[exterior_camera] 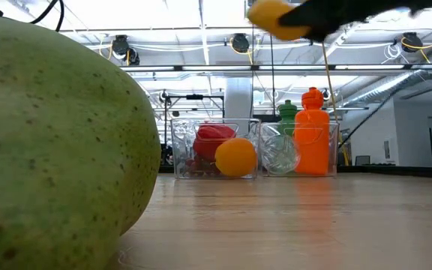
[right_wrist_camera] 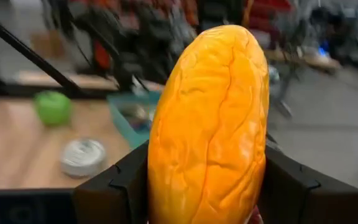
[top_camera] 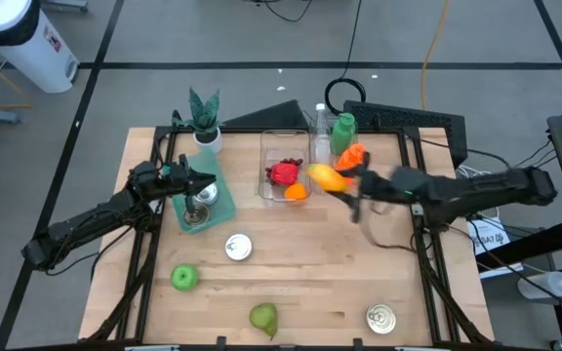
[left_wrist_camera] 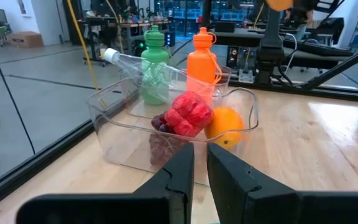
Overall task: Pick & Place Food Item
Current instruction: Put the mango into the left transparent bin, then stack the green tuna can on top of the green tuna can in the bin
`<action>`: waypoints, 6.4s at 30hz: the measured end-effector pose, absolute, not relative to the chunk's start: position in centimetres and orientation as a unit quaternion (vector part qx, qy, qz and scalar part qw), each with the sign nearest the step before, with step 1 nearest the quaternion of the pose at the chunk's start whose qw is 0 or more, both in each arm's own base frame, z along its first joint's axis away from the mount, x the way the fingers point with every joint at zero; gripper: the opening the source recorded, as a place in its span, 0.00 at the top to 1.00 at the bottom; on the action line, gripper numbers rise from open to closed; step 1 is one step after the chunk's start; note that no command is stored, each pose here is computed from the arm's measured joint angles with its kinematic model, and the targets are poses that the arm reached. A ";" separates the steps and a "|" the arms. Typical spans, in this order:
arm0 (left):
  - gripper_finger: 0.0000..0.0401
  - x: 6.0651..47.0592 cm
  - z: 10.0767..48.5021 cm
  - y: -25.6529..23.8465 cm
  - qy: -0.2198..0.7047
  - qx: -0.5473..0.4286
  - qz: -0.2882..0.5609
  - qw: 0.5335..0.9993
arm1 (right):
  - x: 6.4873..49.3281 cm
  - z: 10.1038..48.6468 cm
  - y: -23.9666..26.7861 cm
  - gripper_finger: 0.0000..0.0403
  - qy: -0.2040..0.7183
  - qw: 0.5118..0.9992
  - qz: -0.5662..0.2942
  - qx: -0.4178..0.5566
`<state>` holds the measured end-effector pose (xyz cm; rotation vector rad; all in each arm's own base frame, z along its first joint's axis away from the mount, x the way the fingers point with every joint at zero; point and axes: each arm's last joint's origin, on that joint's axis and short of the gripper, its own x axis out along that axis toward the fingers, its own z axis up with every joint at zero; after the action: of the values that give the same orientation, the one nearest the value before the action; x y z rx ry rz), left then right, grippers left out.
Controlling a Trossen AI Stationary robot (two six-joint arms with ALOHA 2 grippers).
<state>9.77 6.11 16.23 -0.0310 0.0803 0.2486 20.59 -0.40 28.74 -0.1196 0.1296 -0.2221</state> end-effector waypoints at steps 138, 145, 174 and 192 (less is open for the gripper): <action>0.87 22.7 18.0 -9.7 0.515 0.012 0.011 0.857 | 12.6 21.3 -2.4 0.99 -0.094 0.996 -0.008 -0.001; 0.87 25.7 16.5 -8.7 0.550 0.022 0.018 0.834 | 12.6 21.2 -2.4 0.99 -0.091 0.996 -0.008 -0.004; 0.87 31.6 22.4 -7.6 0.472 0.132 -0.097 0.866 | 13.3 20.6 -2.5 0.99 -0.062 0.997 -0.012 -0.052; 0.87 17.2 21.1 -3.0 0.048 0.125 -0.042 0.990 | 14.3 20.4 -2.5 0.99 -0.064 0.994 -0.027 -0.089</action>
<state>17.25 -2.96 21.07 0.2503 0.0964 -0.0849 14.27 -2.53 20.39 -0.1780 -0.1284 -0.0549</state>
